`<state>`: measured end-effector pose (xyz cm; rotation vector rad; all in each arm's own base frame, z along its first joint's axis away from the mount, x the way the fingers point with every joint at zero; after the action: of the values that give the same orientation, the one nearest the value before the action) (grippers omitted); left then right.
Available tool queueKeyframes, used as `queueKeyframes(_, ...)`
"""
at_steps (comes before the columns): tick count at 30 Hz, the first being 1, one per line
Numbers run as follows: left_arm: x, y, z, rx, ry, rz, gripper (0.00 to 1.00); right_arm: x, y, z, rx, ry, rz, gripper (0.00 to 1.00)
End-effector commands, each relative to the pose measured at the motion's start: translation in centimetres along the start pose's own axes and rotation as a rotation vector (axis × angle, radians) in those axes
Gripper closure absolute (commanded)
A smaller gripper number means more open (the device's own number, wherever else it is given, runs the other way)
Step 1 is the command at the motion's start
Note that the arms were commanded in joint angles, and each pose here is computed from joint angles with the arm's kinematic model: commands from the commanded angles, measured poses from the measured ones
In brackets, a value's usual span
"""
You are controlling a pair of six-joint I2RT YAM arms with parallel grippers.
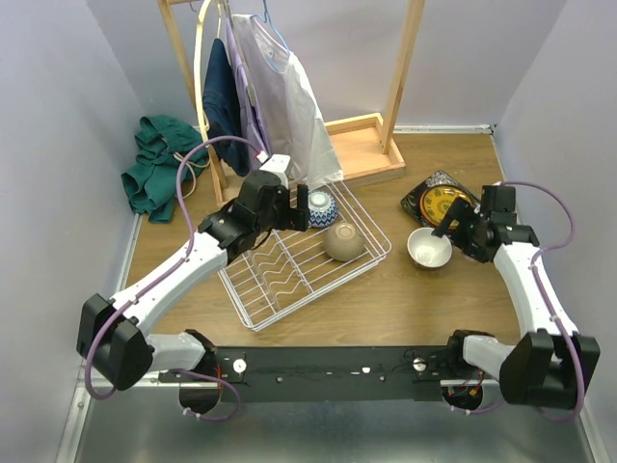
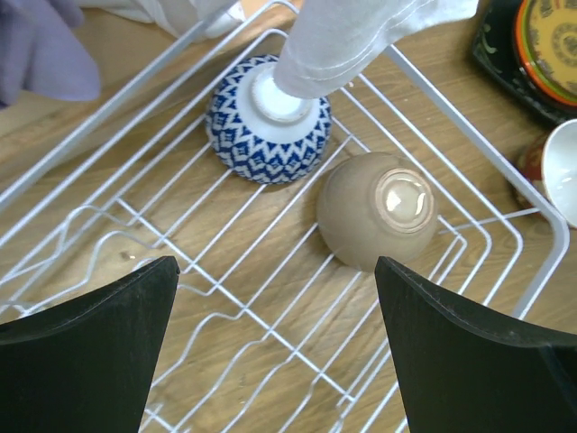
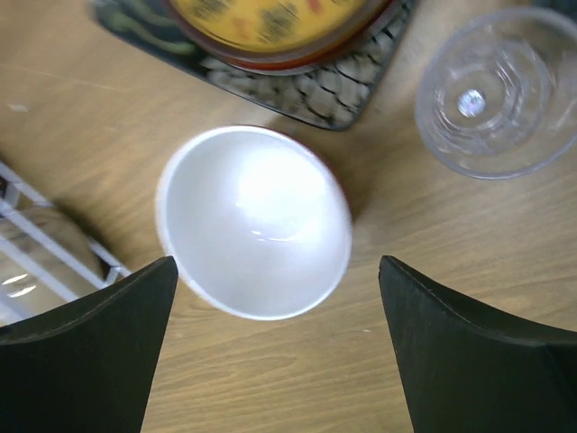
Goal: Unload the mixed dishes from the dish rack
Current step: Place the bowl at the center of the board, then pick up the bowl from the dish rack.
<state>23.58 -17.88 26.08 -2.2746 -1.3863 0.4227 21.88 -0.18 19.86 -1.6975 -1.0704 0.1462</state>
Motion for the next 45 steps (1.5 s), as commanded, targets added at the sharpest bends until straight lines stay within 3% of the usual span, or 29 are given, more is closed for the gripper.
queueKeyframes(1,-1.6,0.4,-0.9,0.046,-0.135,0.094,0.01,2.0,-3.0,-1.1,-0.115,0.016,-0.213,0.00)
queueKeyframes(13,-4.5,4.0,0.4,0.177,-0.553,0.173,0.01,2.3,-3.7,0.5,-0.046,-0.020,-0.383,0.00)
queueKeyframes(21,-5.5,6.9,1.9,0.172,-0.784,0.189,0.01,2.4,-3.6,1.2,-0.014,-0.074,-0.401,0.00)
queueKeyframes(33,-7.1,10.6,4.9,0.238,-0.794,0.104,0.01,2.8,-3.3,2.2,0.024,-0.130,-0.398,0.00)
queueKeyframes(37,-6.5,11.3,6.3,0.223,-0.757,0.048,0.01,2.7,-3.0,2.4,0.029,-0.144,-0.398,0.00)
queueKeyframes(45,-6.8,12.9,7.5,0.182,-0.742,0.091,0.01,2.9,-3.0,2.3,0.031,-0.161,-0.412,0.00)
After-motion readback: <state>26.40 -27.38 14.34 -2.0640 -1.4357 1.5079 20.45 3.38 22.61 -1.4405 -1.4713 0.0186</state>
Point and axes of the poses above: each gripper's point midway between its finger pads, its own y axis out along the fingers, its own x axis along the line the jaws close on, z = x × y, the point moved 10 cm from there along -y, back along the fingers, and after that the axes turned 14 degrees about y, right-handed, at the moved point
